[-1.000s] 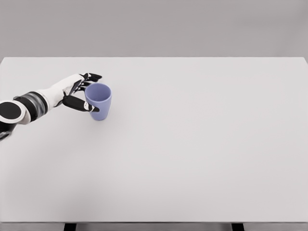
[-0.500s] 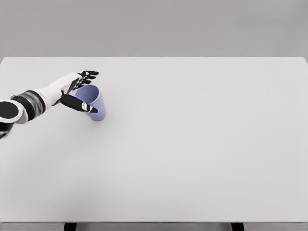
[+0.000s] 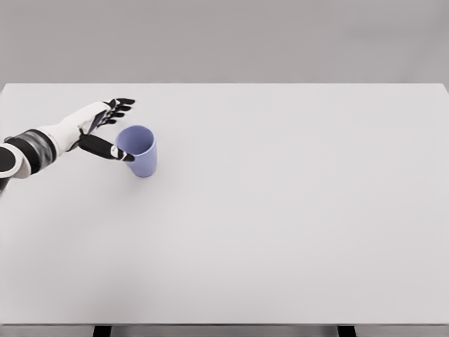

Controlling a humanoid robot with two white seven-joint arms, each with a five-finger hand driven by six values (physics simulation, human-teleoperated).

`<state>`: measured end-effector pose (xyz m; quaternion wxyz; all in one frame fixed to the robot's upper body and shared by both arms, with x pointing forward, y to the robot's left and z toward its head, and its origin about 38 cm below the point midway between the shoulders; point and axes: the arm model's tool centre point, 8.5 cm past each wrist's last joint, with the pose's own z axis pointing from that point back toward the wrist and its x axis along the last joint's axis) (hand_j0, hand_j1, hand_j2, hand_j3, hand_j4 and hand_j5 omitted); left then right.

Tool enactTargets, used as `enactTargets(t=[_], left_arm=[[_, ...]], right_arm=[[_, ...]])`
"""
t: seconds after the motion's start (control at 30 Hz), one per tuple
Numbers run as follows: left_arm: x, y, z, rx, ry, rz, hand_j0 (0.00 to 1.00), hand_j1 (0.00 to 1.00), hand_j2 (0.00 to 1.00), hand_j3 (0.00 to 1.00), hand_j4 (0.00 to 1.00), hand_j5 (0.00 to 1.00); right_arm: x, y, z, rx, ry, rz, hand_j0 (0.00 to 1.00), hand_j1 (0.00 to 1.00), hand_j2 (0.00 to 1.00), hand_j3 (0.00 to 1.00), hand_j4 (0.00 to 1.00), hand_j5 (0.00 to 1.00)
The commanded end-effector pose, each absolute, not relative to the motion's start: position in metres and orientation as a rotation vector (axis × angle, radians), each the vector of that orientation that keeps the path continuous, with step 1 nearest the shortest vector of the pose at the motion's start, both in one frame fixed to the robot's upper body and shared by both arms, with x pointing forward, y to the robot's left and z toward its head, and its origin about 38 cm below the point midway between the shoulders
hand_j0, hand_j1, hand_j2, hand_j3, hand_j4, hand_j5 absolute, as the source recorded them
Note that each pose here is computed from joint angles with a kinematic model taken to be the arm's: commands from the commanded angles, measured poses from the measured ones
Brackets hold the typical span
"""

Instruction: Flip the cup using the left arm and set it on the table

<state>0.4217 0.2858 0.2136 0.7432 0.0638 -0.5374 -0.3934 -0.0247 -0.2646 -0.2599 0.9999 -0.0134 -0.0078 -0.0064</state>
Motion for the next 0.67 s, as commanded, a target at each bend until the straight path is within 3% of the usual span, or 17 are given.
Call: enactTargets(t=[0.0,0.63], left_arm=[[0.422,0.296,0.22,0.161,-1.192,-0.856,1.0,1.0,1.0,1.0,1.0,1.0],[0.422,0.343,0.254,0.291,-1.223,-0.807,1.0,1.0,1.0,1.0,1.0,1.0]], right_arm=[[-0.025,-0.265,-0.26,-0.027,-0.017,-0.013,1.0,1.0,1.0,1.0,1.0,1.0],[-0.025,-0.265,-0.26,-0.027,-0.015,-0.013,1.0,1.0,1.0,1.0,1.0,1.0]])
